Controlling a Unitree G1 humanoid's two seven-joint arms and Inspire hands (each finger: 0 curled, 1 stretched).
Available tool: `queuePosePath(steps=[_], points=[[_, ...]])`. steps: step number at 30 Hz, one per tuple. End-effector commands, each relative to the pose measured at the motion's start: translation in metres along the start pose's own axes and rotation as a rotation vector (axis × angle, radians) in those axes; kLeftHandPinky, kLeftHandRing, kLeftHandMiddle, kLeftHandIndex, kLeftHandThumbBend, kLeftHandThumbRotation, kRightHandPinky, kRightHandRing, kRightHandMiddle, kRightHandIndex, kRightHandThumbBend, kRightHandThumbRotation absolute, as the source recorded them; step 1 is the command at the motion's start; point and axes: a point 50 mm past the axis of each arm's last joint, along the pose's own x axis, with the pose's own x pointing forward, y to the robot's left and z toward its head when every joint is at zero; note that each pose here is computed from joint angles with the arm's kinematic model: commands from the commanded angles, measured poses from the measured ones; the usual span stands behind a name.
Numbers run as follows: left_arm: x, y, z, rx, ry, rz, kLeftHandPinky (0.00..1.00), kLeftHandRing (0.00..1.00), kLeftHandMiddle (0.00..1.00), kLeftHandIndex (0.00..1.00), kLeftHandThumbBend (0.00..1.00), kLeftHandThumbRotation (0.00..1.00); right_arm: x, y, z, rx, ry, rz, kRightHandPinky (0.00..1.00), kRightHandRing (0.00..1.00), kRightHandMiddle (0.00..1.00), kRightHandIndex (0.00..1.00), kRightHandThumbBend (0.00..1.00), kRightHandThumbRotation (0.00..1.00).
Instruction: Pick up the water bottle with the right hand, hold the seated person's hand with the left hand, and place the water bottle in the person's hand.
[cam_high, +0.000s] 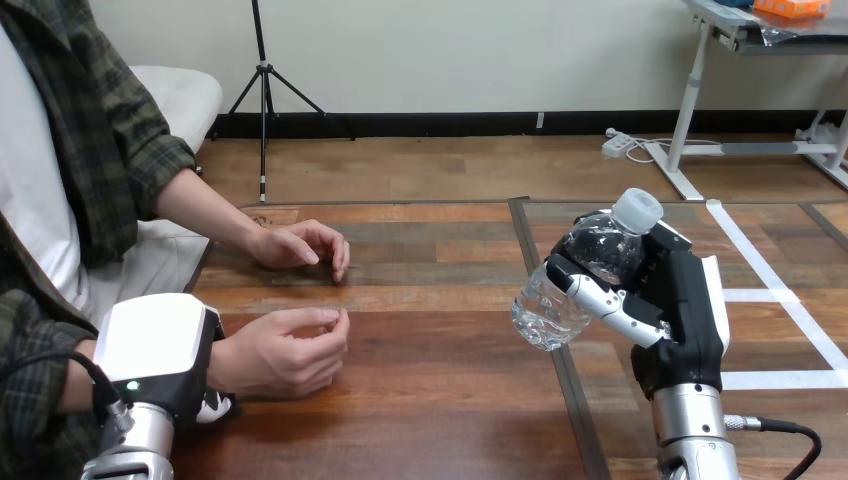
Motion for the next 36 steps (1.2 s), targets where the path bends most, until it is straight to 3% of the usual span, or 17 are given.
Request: queuePosePath(steps=[1,17,36], points=[[0.0,-0.006,-0.0011,-0.008,0.005,-0.005,0.27,0.33,0.4,0.48,0.83,0.0,0.0256,0.0017,0.025,0.008,-0.125,0.004,0.39,0.44,0.48,0.51,0.68,0.0],[-0.0012,-0.0046,0.0022,-0.021,-0.027,0.042,0.22,0.29,0.36,0.45,0.85,0.0,0.0264,0.0014,0.0254,0.004,-0.122,0.003,0.39,0.44,0.48,0.51,0.68,0.0],[-0.0022,-0.0019,0.0058,-0.055,-0.053,0.04,0.26,0.33,0.41,0.5,0.83,0.0,0.0271,0.0025,0.0266,0.02,-0.108,-0.009,0.4,0.45,0.48,0.51,0.69,0.0]])
